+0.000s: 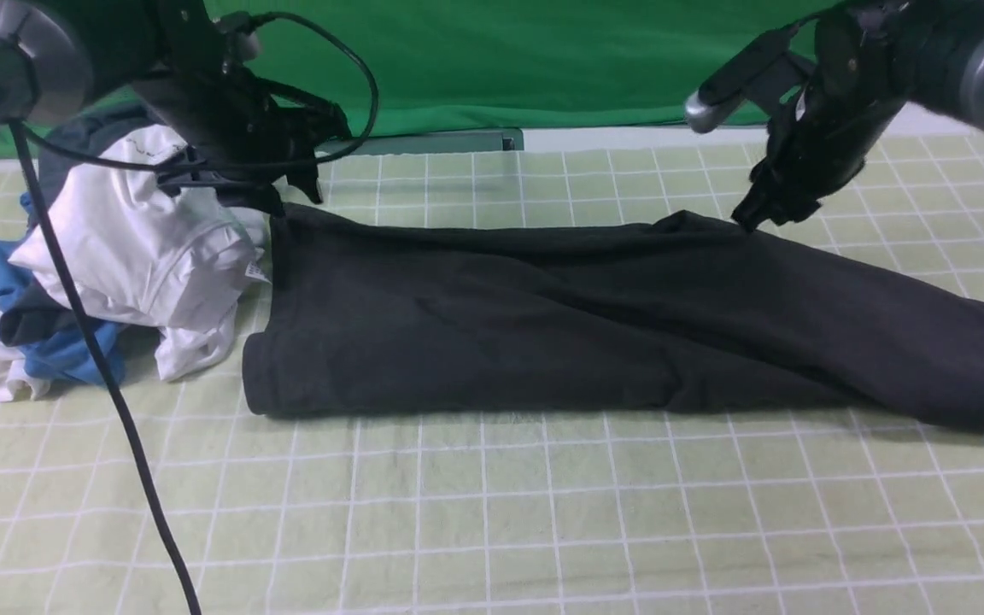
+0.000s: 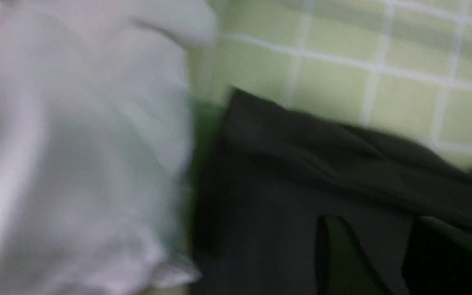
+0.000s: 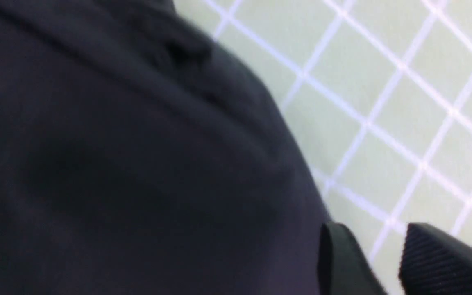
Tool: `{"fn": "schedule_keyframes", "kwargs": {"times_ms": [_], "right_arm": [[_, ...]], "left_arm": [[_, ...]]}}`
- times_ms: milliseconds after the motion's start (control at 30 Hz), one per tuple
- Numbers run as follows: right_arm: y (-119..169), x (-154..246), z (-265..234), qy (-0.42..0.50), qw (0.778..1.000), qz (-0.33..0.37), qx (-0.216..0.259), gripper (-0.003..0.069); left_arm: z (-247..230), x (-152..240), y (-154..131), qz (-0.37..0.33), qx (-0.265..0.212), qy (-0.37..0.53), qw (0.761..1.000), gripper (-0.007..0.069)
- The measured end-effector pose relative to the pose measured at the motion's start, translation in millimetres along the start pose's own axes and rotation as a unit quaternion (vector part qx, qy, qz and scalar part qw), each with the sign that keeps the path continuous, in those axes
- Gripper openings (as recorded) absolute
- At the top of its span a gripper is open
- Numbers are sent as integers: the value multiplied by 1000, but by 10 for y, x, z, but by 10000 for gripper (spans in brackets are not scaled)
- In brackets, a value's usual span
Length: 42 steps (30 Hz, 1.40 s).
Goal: Fold a long-sleeved shirt over a green coffee tablecloth.
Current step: 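Pull the folded dark garment lengthwise by its ends to straighten it flat on the table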
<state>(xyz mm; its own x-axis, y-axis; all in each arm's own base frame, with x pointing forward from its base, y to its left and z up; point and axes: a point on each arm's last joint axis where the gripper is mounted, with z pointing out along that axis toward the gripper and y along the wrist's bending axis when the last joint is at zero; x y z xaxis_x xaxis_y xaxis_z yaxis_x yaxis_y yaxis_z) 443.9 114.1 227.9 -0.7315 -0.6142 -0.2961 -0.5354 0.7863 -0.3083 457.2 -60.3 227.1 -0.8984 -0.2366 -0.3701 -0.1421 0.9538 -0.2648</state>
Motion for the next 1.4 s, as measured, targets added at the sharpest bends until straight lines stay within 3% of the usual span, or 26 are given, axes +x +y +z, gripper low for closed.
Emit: {"fn": "schedule_keyframes", "kwargs": {"times_ms": [100, 200, 367, 600, 767, 967, 1267, 1400], "right_arm": [[16, 4, -179, -8, 1000, 17, -25, 64], [64, -13, -269, -22, 998, 27, -58, 13], [145, 8, -313, -10, 994, 38, -106, 5], [289, 16, -498, -8, 985, 24, -172, 5], [363, -14, -688, -30, 982, 6, -185, 5], [355, -10, -699, -33, 982, -8, -185, 5], [243, 8, -674, -39, 984, 12, -173, 5], [-151, 297, -668, 17, 982, 71, -173, 5]], "left_arm": [[31, 136, -303, 49, 22, 19, 998, 81], [122, 284, -614, 84, 41, 27, 995, 19], [462, 411, -804, 97, 54, 24, 994, 5], [901, 415, -738, 78, 56, -1, 995, 11], [983, 263, -668, 46, 71, -59, 995, 12], [721, -81, -538, 30, 76, -61, 995, 14], [4, -135, -598, 130, 70, -2, 989, 14], [-489, -62, -649, 179, 43, 0, 983, 14]]}}
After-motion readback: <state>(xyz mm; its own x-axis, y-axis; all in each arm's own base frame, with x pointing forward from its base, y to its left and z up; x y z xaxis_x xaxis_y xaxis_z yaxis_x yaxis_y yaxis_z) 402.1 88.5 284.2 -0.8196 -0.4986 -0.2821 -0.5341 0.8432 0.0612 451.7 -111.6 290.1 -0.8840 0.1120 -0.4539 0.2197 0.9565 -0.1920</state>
